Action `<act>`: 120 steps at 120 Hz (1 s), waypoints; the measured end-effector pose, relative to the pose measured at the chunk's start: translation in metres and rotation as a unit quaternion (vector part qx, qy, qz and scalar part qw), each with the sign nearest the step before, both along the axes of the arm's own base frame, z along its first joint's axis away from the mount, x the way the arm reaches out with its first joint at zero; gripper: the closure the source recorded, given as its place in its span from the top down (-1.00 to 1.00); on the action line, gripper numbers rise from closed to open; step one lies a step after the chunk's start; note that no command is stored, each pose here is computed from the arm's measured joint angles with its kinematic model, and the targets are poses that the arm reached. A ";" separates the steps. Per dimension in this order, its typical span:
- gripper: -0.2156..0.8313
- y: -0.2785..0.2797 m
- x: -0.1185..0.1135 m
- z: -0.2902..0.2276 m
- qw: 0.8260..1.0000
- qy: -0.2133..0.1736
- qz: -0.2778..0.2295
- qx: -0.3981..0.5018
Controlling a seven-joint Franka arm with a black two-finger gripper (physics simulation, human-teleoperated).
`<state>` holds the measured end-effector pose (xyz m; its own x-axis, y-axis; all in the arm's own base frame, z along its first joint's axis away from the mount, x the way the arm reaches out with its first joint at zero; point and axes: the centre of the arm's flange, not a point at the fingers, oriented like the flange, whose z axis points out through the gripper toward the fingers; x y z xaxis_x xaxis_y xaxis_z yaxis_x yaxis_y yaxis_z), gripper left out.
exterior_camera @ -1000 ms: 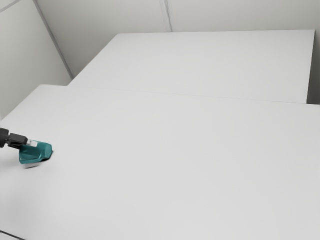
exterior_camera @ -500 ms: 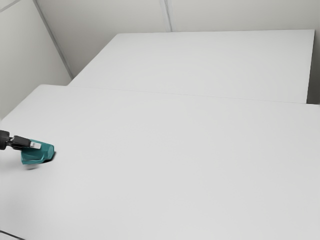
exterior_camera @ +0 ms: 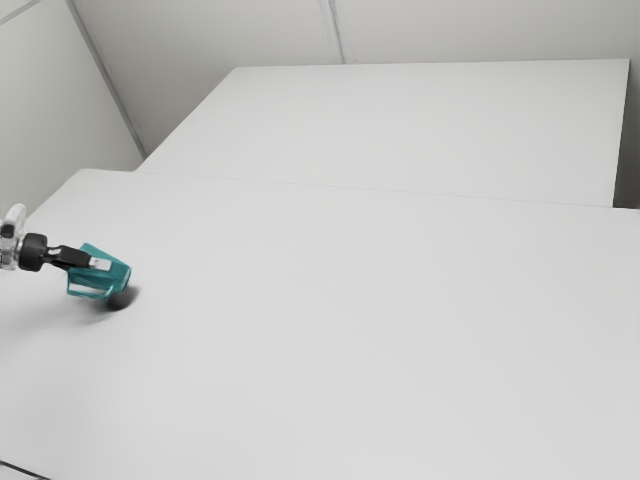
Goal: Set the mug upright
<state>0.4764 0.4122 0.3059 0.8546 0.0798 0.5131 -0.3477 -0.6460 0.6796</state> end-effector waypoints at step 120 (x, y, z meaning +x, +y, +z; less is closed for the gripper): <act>-0.89 -0.366 0.056 0.070 0.853 0.054 -0.252 0.455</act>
